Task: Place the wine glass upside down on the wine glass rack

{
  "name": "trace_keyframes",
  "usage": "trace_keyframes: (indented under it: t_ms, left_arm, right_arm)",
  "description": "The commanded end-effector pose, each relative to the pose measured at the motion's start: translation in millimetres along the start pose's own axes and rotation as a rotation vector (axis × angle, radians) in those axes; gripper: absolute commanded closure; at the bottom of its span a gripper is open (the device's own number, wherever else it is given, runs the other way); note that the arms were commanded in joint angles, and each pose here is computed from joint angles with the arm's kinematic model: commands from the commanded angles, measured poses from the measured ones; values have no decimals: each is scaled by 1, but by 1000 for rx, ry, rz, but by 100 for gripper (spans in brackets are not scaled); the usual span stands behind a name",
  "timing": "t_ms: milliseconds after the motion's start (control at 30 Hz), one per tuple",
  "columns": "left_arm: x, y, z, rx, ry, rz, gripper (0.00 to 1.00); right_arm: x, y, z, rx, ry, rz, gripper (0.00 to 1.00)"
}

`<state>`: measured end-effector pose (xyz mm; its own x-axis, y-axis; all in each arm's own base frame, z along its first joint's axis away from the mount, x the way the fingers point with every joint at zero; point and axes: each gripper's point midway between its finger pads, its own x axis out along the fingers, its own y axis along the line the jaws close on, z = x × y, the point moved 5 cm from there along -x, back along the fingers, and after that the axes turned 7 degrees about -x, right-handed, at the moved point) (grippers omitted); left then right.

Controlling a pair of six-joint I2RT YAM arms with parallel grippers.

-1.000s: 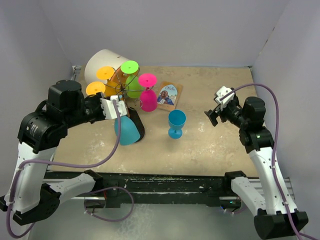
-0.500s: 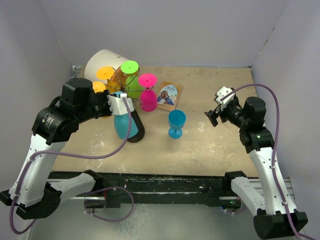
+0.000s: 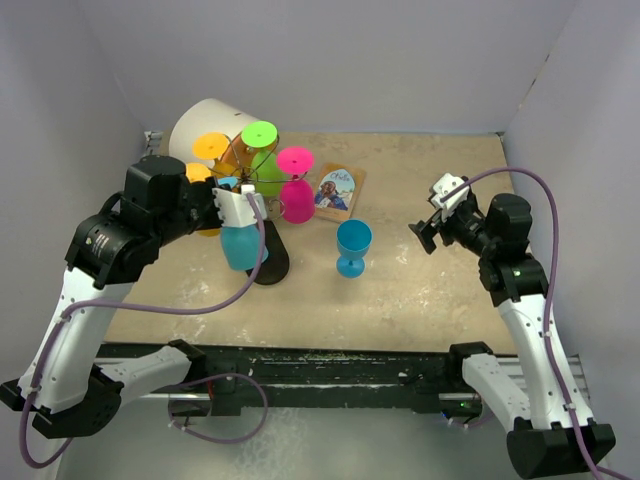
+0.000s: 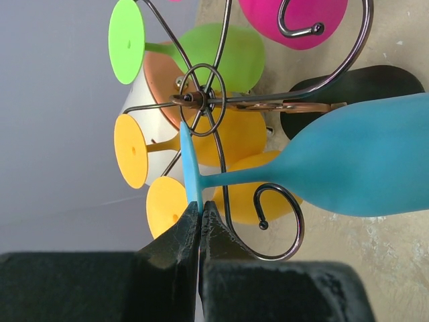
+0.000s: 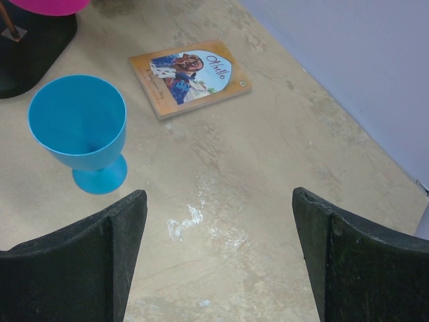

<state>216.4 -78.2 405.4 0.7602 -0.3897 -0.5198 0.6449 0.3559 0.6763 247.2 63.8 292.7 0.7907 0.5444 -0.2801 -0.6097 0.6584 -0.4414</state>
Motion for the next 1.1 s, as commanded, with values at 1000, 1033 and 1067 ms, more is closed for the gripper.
trace_keyframes:
  t_ms: [1000,1033,1067]
  left_arm:
    - [-25,12,-11,62,75,80,100]
    - [-25,11,-12,64,79,74,100]
    - [-26,11,-12,67,81,72,100]
  right_arm:
    - [0,-8,2,-30,-22,-33,8]
    - [-1,-8,2,-29,-23,-33,8]
    - [-1,-8,1,-29,-22,-33,8]
